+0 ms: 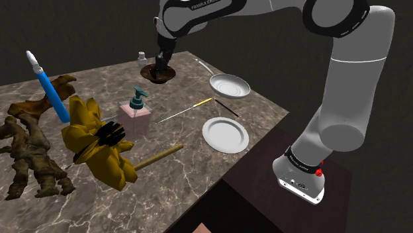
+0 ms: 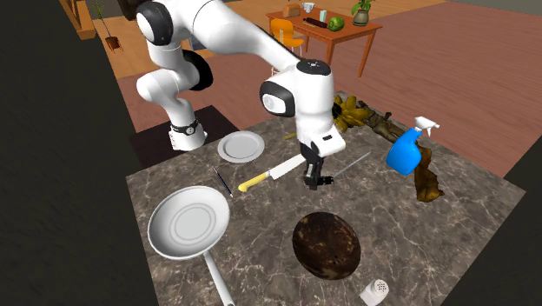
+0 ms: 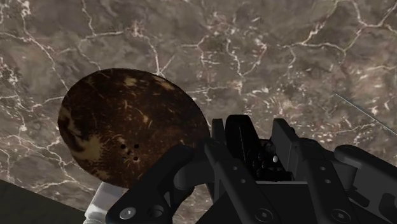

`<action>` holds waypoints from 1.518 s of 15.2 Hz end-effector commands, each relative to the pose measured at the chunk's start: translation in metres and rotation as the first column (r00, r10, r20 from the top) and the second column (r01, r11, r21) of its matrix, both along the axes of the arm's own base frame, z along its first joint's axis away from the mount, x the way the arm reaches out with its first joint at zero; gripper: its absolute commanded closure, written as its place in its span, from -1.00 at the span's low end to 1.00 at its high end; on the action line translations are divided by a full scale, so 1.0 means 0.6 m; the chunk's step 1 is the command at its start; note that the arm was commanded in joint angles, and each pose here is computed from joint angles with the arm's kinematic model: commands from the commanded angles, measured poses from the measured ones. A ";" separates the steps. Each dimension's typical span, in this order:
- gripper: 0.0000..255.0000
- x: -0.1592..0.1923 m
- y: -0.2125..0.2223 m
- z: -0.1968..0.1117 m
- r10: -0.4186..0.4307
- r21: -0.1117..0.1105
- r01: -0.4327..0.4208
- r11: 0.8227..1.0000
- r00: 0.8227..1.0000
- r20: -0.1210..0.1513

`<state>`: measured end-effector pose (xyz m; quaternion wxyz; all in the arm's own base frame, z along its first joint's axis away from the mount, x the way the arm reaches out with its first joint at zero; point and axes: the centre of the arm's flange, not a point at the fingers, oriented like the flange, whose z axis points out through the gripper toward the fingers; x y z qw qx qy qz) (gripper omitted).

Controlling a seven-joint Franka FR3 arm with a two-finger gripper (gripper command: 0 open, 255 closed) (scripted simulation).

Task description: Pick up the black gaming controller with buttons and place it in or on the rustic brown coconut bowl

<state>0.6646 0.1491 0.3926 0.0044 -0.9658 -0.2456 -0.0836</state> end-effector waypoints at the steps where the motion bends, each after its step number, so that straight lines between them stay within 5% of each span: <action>1: 1.00 0.036 -0.027 -0.001 0.001 0.000 -0.001 1.000 1.000 0.000; 11: 1.00 0.199 -0.158 -0.001 0.001 0.000 -0.001 1.000 1.000 0.000; 23: 1.00 0.199 -0.158 -0.107 0.001 0.000 -0.001 1.000 1.000 0.000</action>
